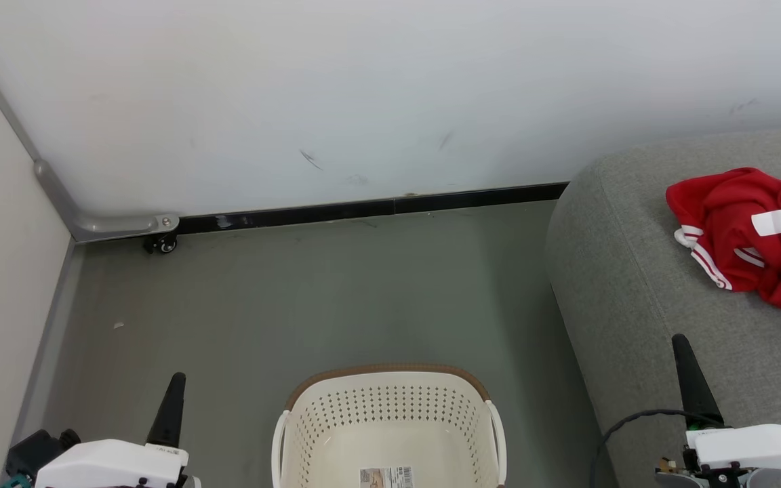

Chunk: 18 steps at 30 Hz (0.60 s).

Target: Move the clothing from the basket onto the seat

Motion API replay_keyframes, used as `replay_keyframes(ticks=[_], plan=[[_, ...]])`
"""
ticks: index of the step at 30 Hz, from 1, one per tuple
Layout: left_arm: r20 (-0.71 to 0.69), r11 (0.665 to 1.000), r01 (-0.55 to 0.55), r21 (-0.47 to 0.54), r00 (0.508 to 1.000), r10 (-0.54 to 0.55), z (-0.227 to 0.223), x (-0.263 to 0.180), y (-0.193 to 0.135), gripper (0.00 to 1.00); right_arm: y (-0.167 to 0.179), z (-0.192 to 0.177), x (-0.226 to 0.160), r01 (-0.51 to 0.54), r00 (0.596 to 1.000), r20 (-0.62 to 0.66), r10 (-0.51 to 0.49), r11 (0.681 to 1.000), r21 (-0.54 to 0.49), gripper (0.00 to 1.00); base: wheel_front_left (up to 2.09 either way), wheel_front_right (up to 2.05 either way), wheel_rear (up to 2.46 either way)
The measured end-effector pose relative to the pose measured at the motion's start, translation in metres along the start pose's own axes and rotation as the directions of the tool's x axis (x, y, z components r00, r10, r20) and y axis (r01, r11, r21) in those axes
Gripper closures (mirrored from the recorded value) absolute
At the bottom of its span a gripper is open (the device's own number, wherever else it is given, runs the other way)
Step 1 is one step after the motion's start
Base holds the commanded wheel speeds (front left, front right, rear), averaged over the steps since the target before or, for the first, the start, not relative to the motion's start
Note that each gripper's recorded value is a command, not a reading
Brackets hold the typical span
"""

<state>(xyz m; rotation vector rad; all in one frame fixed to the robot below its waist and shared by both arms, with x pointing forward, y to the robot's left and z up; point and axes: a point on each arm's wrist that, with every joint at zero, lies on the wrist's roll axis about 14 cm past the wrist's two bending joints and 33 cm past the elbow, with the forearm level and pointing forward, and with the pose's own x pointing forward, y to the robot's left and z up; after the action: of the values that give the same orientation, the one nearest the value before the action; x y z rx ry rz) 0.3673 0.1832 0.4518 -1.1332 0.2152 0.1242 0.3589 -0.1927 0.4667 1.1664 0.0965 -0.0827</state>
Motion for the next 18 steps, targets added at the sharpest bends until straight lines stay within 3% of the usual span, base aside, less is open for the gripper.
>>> replay_keyframes(ticks=[18], plan=[[0.015,0.960,0.072,-0.269,0.997,-0.071,0.009,0.001,-0.010,1.00,0.004,0.012,0.008,-0.015,1.000,0.023,0.009,0.965,0.260,1.00,0.00,0.00,0.00]])
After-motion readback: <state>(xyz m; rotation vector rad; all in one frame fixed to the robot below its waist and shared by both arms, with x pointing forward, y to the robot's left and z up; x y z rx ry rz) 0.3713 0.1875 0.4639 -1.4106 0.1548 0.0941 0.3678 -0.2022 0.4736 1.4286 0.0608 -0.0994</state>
